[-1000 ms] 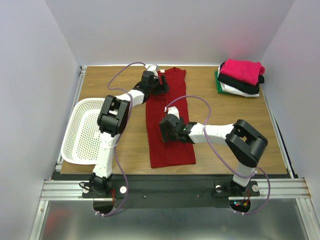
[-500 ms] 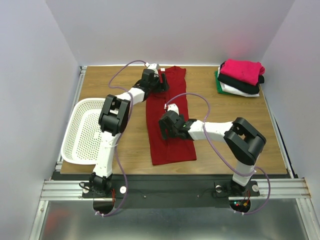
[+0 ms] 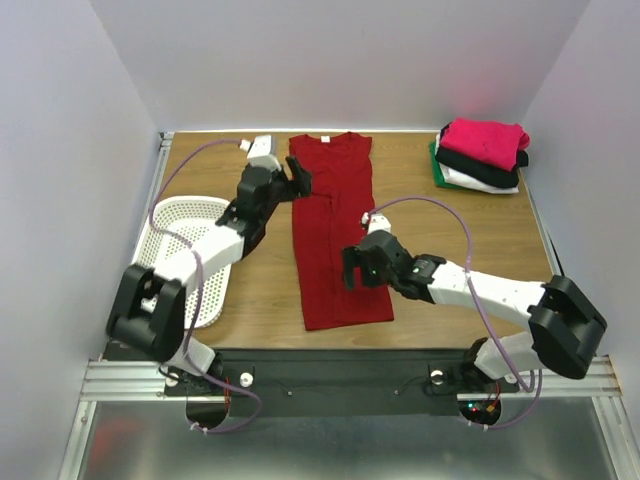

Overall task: Fold and stack the t-shirts
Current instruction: Fold the tshirt

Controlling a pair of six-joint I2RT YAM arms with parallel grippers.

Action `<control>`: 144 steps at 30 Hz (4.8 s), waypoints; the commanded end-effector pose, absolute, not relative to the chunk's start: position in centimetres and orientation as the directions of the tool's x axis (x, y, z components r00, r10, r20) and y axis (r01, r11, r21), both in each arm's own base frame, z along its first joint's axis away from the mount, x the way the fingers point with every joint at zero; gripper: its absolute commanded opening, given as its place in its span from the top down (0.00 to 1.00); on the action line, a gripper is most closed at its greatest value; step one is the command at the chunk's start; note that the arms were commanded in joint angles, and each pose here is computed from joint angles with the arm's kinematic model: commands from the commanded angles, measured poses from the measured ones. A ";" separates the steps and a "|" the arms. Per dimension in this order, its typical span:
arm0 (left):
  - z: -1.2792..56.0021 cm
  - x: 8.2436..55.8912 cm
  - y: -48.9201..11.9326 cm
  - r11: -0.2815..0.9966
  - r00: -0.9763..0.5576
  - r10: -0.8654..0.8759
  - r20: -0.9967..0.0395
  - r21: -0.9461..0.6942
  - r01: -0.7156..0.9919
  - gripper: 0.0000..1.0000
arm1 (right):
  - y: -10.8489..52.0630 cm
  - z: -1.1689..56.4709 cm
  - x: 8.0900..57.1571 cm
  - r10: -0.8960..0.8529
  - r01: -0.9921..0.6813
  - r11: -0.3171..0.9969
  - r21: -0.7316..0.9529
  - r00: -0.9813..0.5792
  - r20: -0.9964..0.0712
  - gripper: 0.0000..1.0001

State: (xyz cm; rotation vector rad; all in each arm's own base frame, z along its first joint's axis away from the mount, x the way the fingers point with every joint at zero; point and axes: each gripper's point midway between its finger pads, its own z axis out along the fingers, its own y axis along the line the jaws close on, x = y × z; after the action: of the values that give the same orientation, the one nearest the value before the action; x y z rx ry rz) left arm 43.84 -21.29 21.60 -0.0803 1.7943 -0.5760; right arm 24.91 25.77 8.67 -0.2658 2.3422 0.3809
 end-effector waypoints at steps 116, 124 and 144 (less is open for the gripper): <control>-0.1 11.9 -20.7 0.906 -0.796 -0.284 -0.535 -0.421 -0.040 1.00 | 18.2 4.3 17.2 0.132 -0.022 0.962 0.270 -0.832 -0.539 0.69; 0.0 11.9 -20.7 0.906 -0.796 -0.283 -0.535 -0.422 -0.039 1.00 | 18.1 3.1 17.1 0.111 -0.017 0.971 0.237 -0.849 -0.517 0.69; 2.9 12.4 -22.5 0.821 -0.751 -0.398 -0.526 -0.570 -0.036 1.00 | 19.2 5.2 16.7 0.128 -0.063 0.942 0.329 -0.840 -0.528 1.00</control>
State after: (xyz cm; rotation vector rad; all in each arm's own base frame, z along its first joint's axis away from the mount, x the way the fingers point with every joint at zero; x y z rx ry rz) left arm 11.74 -22.59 2.15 -0.2688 2.4027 -0.6853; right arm 15.94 18.36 3.92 0.0553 2.5741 0.4138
